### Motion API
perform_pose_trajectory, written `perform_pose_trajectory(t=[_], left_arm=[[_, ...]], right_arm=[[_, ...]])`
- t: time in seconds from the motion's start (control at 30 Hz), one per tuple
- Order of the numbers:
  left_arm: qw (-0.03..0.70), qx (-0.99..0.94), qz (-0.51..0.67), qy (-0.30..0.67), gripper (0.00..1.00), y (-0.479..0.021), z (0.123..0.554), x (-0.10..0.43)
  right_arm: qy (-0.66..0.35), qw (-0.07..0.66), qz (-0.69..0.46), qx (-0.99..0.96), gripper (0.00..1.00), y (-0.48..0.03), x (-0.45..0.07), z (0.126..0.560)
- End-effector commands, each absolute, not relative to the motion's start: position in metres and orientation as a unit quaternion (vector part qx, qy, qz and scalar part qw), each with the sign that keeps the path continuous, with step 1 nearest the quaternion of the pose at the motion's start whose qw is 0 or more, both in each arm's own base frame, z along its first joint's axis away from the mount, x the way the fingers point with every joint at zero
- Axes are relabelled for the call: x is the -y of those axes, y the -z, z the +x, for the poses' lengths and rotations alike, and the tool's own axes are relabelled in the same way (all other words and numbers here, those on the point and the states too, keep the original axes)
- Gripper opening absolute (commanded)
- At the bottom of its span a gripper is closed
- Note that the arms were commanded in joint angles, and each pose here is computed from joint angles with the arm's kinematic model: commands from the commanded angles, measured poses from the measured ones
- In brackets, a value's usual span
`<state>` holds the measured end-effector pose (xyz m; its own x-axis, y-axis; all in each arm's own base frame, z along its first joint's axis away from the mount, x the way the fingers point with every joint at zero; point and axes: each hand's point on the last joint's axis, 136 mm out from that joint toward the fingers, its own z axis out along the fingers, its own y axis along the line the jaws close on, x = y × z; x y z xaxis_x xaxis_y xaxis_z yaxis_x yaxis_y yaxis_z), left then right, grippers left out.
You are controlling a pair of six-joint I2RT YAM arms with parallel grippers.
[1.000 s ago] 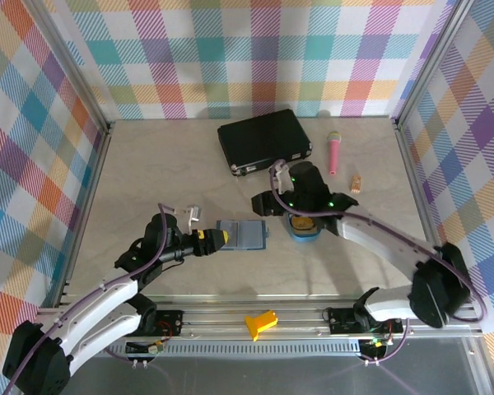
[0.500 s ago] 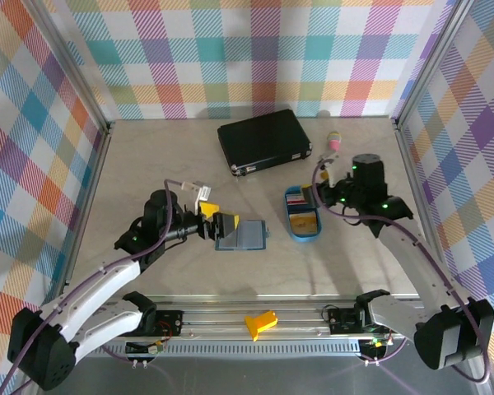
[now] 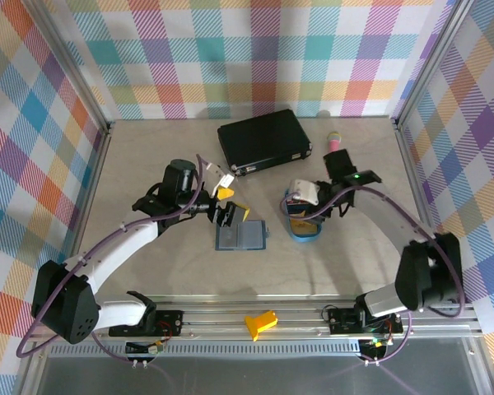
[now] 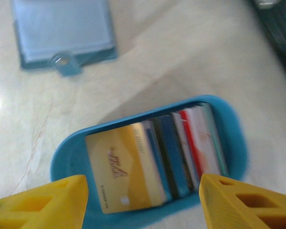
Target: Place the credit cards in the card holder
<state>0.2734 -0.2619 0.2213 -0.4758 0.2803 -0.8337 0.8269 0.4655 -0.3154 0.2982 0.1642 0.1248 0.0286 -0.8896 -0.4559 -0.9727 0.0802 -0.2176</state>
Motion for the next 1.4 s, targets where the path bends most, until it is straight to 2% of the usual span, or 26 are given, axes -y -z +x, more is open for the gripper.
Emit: perform_pose_trajectory(t=[0.0, 0.07, 0.33, 0.47, 0.6, 0.97, 1.1, 1.37], left_arm=[[0.355, -0.767, 0.397, 0.359, 0.94, -0.197, 0.265, 0.258], [0.348, -0.762, 0.408, 0.364, 0.94, -0.188, 0.259, 0.259], [0.323, -0.762, 0.427, 0.364, 0.93, -0.175, 0.254, 0.266], [0.317, -0.758, 0.443, 0.359, 0.93, -0.171, 0.247, 0.271], [0.315, -0.755, 0.448, 0.360, 0.93, -0.172, 0.244, 0.273], [0.325, -0.749, 0.453, 0.358, 0.93, -0.178, 0.242, 0.273], [0.325, -0.748, 0.454, 0.358, 0.93, -0.178, 0.240, 0.273], [0.321, -0.750, 0.454, 0.359, 0.93, -0.175, 0.241, 0.274]], right_arm=[[-0.064, 0.220, -0.744, -0.628, 0.60, -0.113, -0.165, 0.303], [-0.068, 0.210, -0.747, -0.628, 0.56, -0.105, -0.168, 0.308], [-0.083, 0.174, -0.772, -0.606, 0.56, -0.081, -0.171, 0.304], [-0.060, 0.140, -0.786, -0.599, 0.61, -0.062, -0.167, 0.303], [-0.038, 0.139, -0.791, -0.595, 0.64, -0.048, -0.167, 0.306], [-0.018, 0.128, -0.800, -0.586, 0.66, -0.022, -0.160, 0.305], [-0.004, 0.135, -0.798, -0.588, 0.61, -0.014, -0.159, 0.309], [0.014, 0.136, -0.790, -0.597, 0.43, -0.001, -0.153, 0.311]])
